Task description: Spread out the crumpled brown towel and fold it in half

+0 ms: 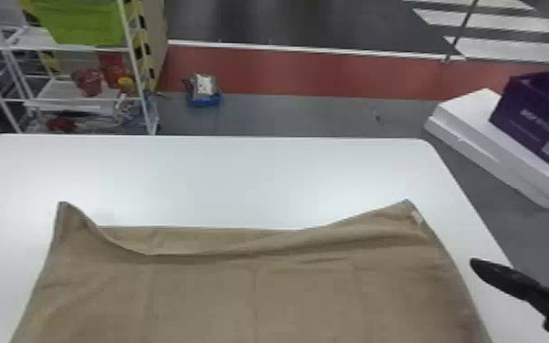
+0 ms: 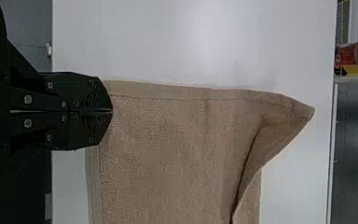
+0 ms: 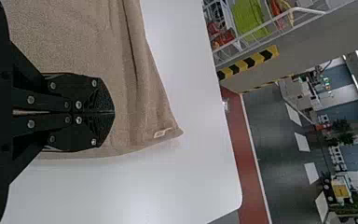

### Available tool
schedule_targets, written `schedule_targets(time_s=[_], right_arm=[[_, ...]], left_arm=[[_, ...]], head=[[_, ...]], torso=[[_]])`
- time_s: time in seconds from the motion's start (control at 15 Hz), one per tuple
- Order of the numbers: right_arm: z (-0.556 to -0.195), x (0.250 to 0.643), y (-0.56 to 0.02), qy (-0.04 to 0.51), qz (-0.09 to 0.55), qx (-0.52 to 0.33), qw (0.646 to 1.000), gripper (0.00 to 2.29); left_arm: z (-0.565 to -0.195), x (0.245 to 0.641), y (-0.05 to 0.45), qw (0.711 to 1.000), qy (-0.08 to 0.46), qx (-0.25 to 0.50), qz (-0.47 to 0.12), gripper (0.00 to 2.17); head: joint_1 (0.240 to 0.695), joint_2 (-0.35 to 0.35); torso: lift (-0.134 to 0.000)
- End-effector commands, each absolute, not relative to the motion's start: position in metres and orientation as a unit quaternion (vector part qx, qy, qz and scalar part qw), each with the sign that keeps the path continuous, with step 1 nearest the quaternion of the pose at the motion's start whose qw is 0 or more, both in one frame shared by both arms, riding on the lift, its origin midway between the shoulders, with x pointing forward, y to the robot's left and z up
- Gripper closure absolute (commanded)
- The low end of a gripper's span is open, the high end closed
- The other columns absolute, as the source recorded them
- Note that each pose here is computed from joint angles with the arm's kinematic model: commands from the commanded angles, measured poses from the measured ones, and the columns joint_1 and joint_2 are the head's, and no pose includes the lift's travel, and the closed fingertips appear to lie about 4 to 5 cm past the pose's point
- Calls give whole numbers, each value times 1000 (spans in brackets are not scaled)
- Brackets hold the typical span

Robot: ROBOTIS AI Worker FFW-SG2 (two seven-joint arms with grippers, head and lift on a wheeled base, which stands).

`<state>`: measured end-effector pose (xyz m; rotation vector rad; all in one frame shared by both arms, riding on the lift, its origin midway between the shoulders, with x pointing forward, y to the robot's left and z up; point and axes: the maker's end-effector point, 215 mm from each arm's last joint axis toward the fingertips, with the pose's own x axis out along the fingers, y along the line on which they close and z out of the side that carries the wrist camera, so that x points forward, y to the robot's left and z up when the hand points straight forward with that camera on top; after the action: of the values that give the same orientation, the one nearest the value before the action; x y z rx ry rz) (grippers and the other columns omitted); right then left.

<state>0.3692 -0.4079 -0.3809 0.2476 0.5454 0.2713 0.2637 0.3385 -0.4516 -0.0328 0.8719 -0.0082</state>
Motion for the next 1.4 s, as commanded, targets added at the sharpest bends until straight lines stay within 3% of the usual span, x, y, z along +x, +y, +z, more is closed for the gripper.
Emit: schedule_targets(time_s=[0.0, 0.4, 0.53, 0.73, 0.93, 1.33], right_arm=[[-377, 375, -408, 261, 132, 122, 948, 1683], [-380, 419, -404, 239, 137, 105, 955, 1683], [-390, 435, -401, 234, 140, 94, 958, 1683], [-400, 453, -382, 237, 156, 97, 954, 1683], [-408, 456, -324, 247, 197, 105, 943, 1683], [-407, 450, -192, 258, 281, 99, 919, 1683]], left_arm=[[-432, 272, 323, 915, 400, -35, -29, 2037], [-401, 334, 312, 941, 333, -49, -45, 2037], [-404, 360, 310, 947, 314, -49, -47, 2037], [-426, 369, 297, 942, 325, -57, -57, 2037], [-438, 365, 283, 938, 336, -54, -68, 2037], [-445, 357, 246, 931, 346, -55, -101, 2037]], head=[[695, -124], [695, -159], [695, -150], [695, -126], [695, -114], [695, 23]], torso=[[-124], [-124], [-124], [-124], [-124], [-124]])
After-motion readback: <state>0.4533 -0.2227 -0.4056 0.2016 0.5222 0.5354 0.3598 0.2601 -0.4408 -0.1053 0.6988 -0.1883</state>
